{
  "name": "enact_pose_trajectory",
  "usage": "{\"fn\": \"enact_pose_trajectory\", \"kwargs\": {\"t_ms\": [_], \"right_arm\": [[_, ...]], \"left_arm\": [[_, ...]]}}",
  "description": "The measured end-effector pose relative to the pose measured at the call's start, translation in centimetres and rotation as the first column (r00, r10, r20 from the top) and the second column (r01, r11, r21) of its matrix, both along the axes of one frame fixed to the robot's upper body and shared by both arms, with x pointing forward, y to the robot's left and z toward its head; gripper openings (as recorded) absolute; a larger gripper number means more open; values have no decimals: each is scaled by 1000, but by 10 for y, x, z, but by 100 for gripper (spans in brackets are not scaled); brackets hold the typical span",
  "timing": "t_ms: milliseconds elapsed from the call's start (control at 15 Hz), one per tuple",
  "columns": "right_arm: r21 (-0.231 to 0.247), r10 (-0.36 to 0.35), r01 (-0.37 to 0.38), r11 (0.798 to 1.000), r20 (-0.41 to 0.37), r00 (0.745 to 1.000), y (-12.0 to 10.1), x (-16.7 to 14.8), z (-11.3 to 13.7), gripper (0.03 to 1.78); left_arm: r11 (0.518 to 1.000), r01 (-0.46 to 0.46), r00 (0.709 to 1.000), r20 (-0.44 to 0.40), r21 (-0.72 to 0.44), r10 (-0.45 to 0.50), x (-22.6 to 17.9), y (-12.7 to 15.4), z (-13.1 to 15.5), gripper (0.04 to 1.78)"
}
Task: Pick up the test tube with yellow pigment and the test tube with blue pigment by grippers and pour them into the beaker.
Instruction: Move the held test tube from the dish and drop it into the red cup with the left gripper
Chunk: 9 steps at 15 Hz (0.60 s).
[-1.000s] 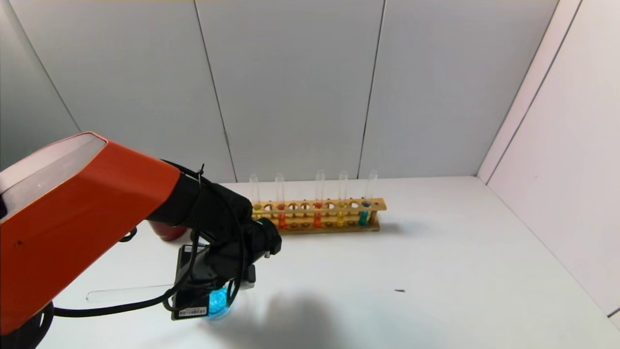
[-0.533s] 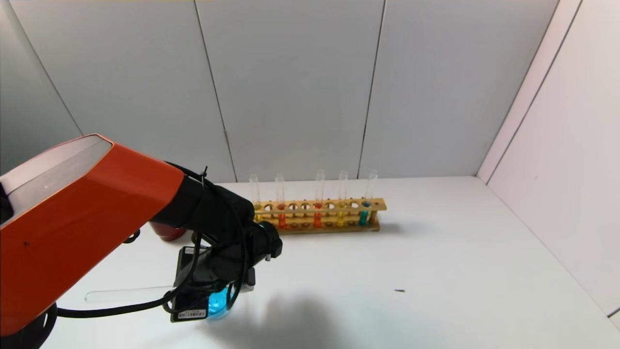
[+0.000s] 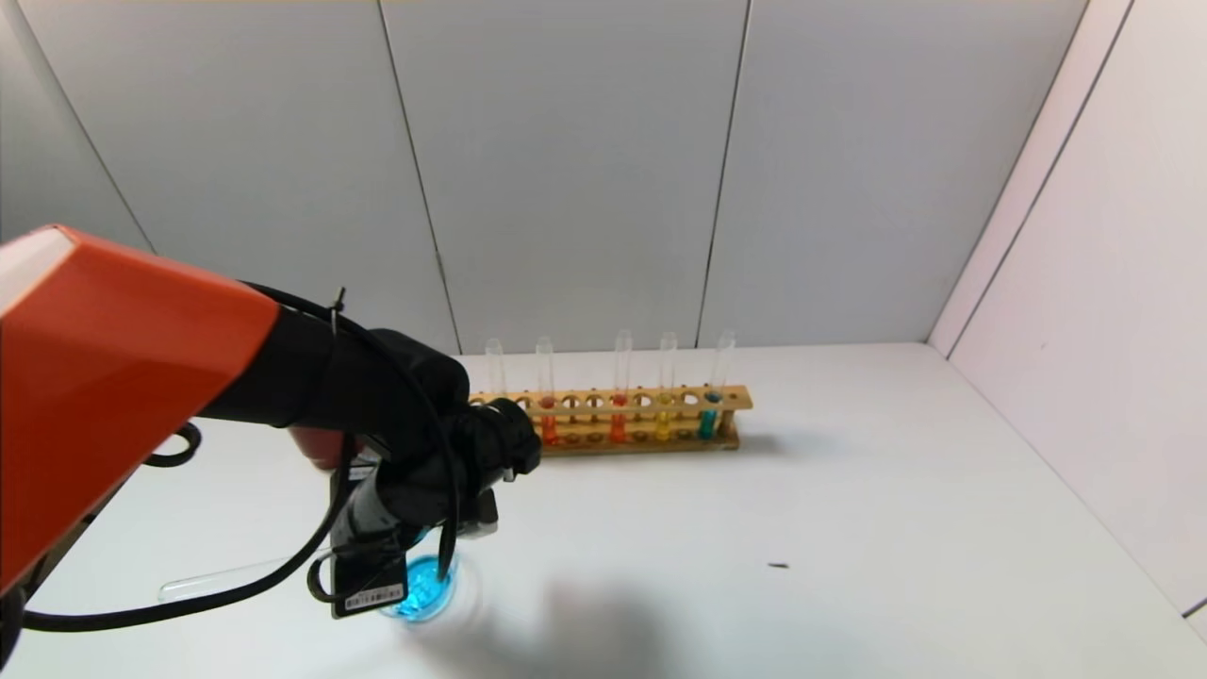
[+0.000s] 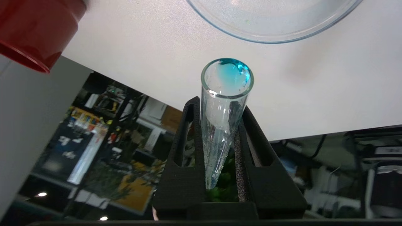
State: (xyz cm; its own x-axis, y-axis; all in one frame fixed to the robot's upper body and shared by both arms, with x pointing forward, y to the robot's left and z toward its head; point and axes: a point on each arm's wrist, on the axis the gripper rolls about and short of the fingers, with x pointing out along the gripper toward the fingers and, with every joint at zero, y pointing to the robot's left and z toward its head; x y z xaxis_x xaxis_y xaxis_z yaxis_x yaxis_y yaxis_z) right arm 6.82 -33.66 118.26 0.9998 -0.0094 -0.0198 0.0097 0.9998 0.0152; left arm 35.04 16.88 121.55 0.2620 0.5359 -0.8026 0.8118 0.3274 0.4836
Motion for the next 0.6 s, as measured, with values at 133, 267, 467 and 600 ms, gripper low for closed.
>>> {"fn": "enact_pose_trajectory", "kwargs": {"t_ms": [133,267,467,600], "right_arm": [[0,0,0,1000,0,1000,0,0,0,170],[0,0,0,1000,0,1000,0,0,0,170],[0,0,0,1000,0,1000,0,0,0,170],[0,0,0,1000,0,1000,0,0,0,170]], "left_arm": [[991,-80,991,100,-108,90,-6,4,25,31],[971,-115,967,200,-207,157,-12,14,55,31],[926,-121,922,305,-358,239,-25,37,101,31],[876,-112,887,350,-470,302,-35,55,129,31]]}}
